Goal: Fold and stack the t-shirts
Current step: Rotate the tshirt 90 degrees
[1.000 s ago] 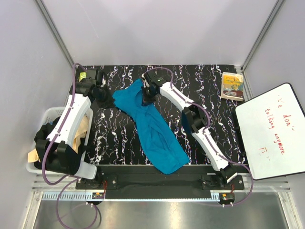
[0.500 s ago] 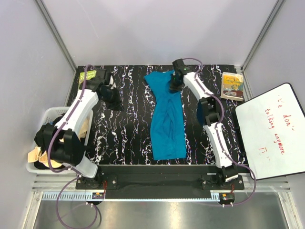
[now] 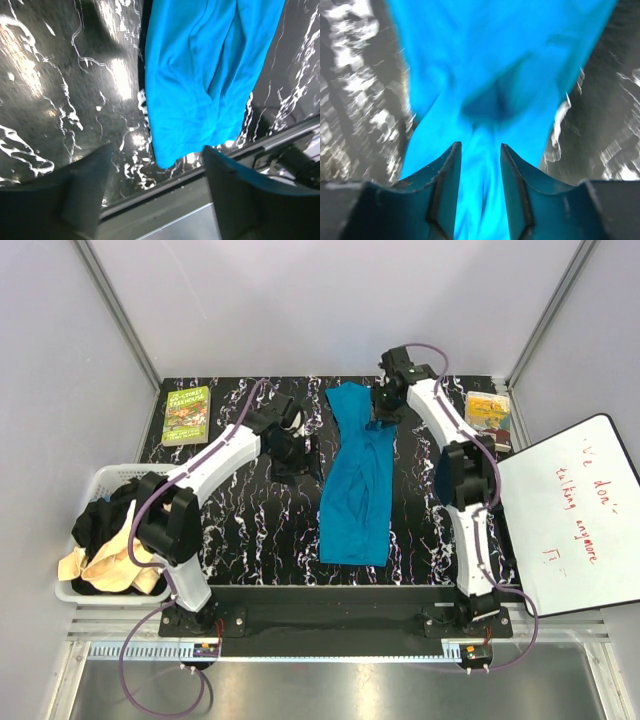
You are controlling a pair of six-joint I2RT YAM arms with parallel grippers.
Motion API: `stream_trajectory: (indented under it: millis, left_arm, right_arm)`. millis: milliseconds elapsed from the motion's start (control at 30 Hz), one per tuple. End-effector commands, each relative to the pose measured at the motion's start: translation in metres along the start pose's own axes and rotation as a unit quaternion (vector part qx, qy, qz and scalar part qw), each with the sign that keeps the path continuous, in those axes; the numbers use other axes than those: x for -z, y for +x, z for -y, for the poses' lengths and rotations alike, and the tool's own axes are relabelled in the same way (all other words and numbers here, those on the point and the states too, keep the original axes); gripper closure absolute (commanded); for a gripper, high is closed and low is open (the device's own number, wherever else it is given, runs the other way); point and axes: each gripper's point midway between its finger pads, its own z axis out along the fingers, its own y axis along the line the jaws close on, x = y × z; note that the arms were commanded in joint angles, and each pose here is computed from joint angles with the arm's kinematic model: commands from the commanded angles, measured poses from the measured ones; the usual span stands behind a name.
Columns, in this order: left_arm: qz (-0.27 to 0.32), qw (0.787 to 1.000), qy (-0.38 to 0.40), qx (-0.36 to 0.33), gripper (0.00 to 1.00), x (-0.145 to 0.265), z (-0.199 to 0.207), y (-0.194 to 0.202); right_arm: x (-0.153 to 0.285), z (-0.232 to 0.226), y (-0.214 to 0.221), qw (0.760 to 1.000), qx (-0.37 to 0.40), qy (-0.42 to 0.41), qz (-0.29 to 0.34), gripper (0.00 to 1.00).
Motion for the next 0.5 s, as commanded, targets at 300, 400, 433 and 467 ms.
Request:
stream_trajectory:
  millis: [300, 400, 433, 467]
  left_arm:
    - [-0.092, 0.994, 0.042, -0.043, 1.00, -0.077, 0.027, 0.053]
    - [-0.122, 0.991, 0.033, -0.047, 1.00, -0.096, 0.032, 0.073]
    - [-0.130, 0.990, 0.033, -0.052, 1.00, -0.100, 0.034, 0.078]
    - [-0.142, 0.988, 0.030, -0.057, 1.00, -0.107, 0.037, 0.086]
  right_arm:
    - [0.136, -0.007, 0.020, 0.998, 0.010, -0.015, 0.064, 0.34]
    - [0.136, -0.015, 0.040, 0.998, -0.007, -0.044, 0.037, 0.34]
    - [0.136, -0.018, 0.045, 0.998, -0.014, -0.053, 0.029, 0.33]
    - [0.137, -0.019, 0.054, 0.998, -0.017, -0.061, 0.019, 0.32]
